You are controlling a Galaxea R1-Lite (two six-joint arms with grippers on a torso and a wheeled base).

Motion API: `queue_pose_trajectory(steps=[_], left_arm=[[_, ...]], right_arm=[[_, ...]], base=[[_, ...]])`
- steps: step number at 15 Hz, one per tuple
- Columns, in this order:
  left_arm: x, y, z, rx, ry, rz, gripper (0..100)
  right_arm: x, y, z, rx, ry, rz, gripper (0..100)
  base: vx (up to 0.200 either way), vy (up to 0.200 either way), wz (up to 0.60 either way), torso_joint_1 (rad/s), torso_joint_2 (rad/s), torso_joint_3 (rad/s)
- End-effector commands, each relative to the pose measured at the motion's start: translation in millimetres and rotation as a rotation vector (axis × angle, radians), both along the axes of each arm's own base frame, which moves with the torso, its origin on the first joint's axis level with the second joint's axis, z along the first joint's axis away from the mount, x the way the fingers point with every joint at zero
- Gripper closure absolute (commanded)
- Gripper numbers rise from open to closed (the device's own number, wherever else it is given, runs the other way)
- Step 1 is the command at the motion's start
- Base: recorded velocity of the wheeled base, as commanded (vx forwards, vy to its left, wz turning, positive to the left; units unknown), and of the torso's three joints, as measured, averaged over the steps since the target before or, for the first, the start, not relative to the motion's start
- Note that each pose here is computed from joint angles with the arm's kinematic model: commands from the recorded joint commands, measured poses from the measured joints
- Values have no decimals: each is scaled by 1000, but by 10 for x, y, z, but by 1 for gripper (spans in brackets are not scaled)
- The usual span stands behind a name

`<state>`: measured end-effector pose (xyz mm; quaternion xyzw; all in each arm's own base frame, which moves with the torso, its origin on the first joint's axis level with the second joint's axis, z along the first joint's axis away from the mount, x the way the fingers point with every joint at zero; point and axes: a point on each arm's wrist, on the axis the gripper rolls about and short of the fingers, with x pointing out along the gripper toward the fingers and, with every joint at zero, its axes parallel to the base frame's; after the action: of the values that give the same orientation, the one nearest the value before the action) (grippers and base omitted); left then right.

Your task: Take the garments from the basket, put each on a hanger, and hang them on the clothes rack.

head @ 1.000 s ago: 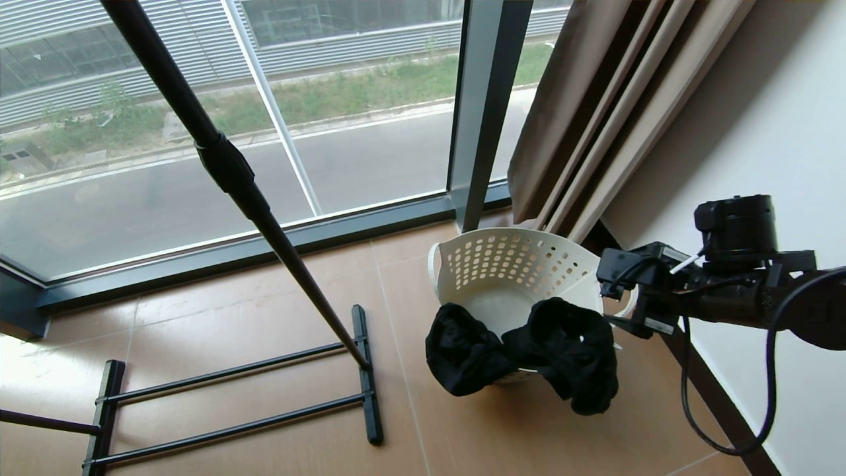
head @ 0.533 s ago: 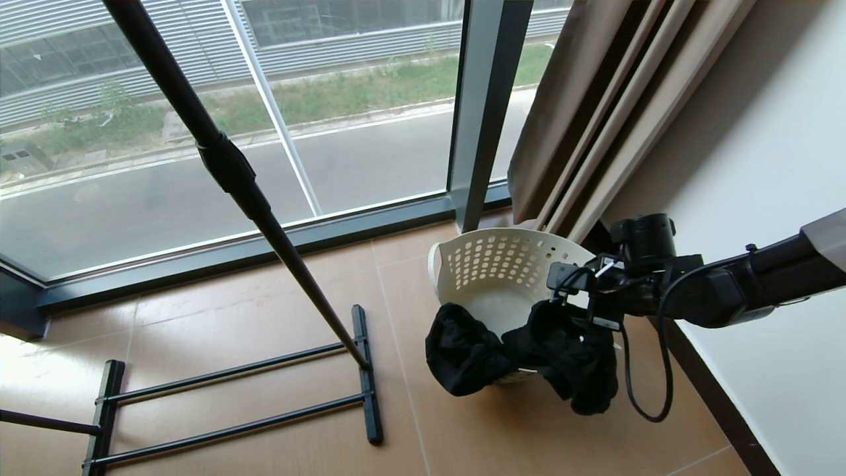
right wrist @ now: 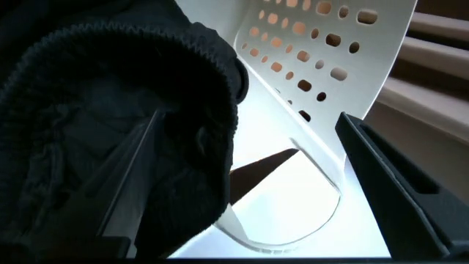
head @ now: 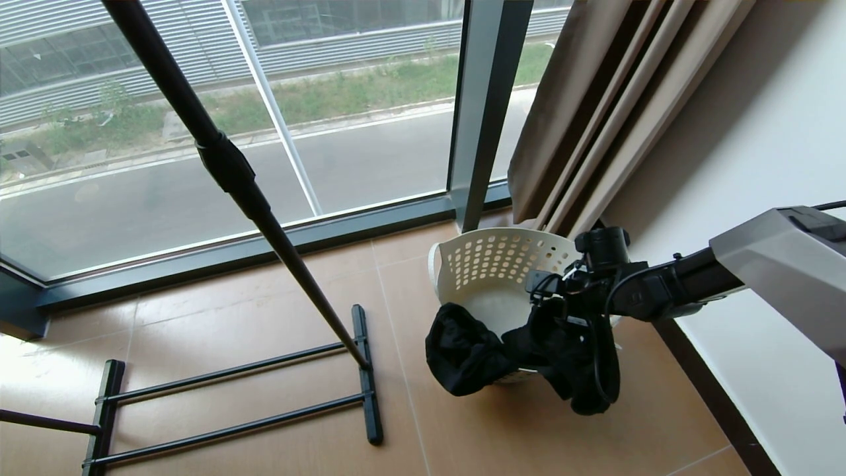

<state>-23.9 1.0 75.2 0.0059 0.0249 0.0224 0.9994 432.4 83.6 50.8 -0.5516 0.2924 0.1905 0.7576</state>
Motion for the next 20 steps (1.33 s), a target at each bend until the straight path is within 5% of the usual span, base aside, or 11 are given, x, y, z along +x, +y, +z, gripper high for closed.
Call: queue_pose_trajectory(steps=[1, 11, 12, 16, 20], left_arm=[[1, 0, 1, 0, 0, -1, 0], [1, 0, 1, 0, 0, -1, 0], [-1, 0, -1, 0, 0, 1, 0], [1, 0, 1, 0, 0, -1, 0], [1, -1, 0, 0, 1, 1, 0]], right_arm=[[115, 24, -197, -16, 19, 2, 0], [474, 10, -410, -51, -33, -38, 0], [479, 4, -405, -50, -36, -40, 100], [332, -14, -55, -29, -66, -38, 100], [-316, -26, 659, 18, -123, -32, 100]], base=[[0, 0, 0, 0, 0, 0], [0, 0, 0, 0, 0, 0], [0, 0, 0, 0, 0, 0], [0, 0, 0, 0, 0, 0], [0, 0, 0, 0, 0, 0]])
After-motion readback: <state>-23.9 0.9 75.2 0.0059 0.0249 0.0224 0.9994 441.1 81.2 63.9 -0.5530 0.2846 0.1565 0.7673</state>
